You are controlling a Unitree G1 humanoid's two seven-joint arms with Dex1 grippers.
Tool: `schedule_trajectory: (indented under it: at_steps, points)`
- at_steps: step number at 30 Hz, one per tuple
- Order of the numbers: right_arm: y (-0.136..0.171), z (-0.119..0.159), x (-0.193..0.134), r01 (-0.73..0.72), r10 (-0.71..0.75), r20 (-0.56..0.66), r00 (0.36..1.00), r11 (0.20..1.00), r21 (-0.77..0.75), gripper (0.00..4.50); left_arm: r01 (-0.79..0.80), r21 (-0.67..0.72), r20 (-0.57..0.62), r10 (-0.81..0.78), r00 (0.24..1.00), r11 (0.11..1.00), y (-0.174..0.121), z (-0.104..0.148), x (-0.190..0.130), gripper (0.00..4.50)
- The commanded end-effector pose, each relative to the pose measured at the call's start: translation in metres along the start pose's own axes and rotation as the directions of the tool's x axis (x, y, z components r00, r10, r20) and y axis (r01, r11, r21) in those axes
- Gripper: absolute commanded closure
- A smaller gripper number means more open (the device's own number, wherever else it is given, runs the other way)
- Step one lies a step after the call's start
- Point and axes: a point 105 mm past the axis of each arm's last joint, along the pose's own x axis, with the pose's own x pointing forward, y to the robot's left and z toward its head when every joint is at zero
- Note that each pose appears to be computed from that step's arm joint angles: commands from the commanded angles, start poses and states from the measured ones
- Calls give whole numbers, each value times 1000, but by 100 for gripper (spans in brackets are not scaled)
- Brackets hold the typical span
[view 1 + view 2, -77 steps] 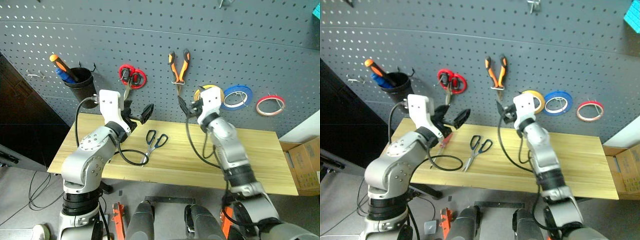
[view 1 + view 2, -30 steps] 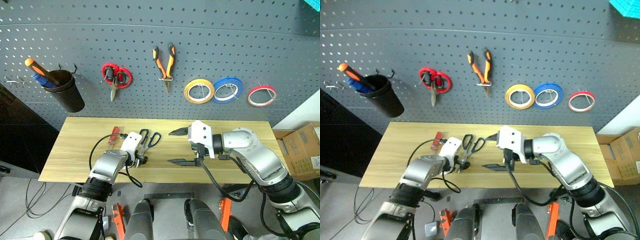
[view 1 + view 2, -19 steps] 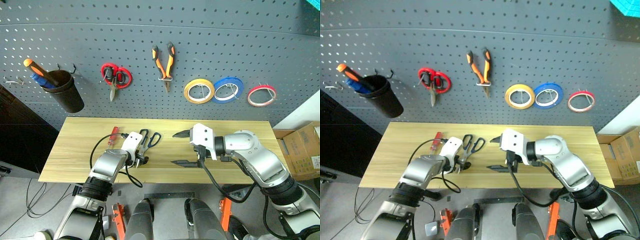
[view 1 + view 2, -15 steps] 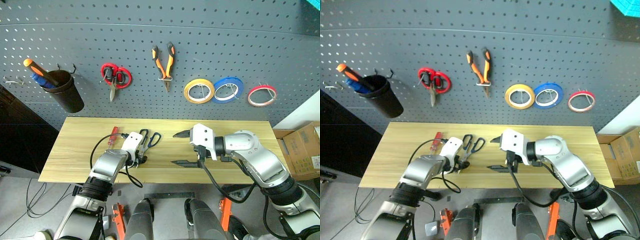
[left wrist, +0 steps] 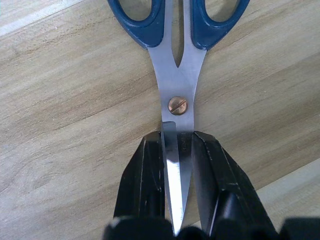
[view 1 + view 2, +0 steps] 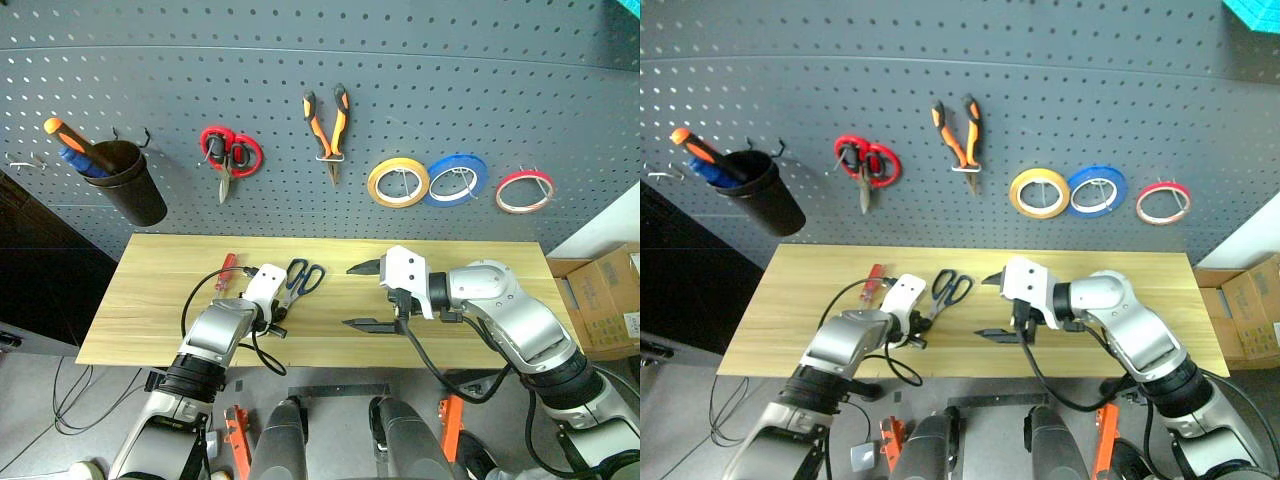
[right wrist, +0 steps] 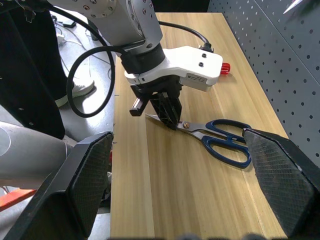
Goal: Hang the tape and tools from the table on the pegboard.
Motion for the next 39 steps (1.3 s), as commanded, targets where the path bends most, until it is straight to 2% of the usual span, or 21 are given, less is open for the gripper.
schedule_trajectory:
  at_steps: [1, 3, 7, 9, 13, 18, 24, 33, 39]
  points:
    - [-5, 11, -5, 20, -19, 33, 999, 999, -48, 0, 5, 3, -11, -5, 1000, 1000, -2, -4, 1, 402]
    - [-5, 11, -5, 20, -18, 30, 999, 999, -51, 0, -4, 15, 7, 4, 1000, 1000, -1, 0, 1, 402]
    - [-6, 11, -6, 31, -30, 37, 999, 998, -50, 0, -36, 52, 135, 29, 990, 998, 1, 21, -6, 402]
    - [-9, 17, -6, 86, -82, 81, 993, 996, -40, 0, -65, 57, 221, 50, 974, 996, 1, 30, -18, 402]
    - [-17, 26, -8, 185, -187, 163, 969, 982, 26, 0, -96, 67, 315, 70, 947, 993, -3, 35, -37, 402]
    - [-23, 40, -8, 244, -289, 266, 920, 951, 190, 0, -177, -33, 534, 167, 829, 984, 0, 59, -77, 402]
    - [-30, 57, -6, 243, -330, 344, 879, 931, 274, 0, -242, -101, 688, 243, 684, 965, 2, 68, -115, 402]
    - [-38, 70, -2, 245, -336, 397, 854, 933, 262, 0, -334, -212, 740, 374, 559, 919, 6, 52, -143, 402]
    - [-36, 74, 4, 230, -308, 418, 855, 947, 226, 0, -354, -242, 761, 403, 509, 904, 9, 56, -147, 402]
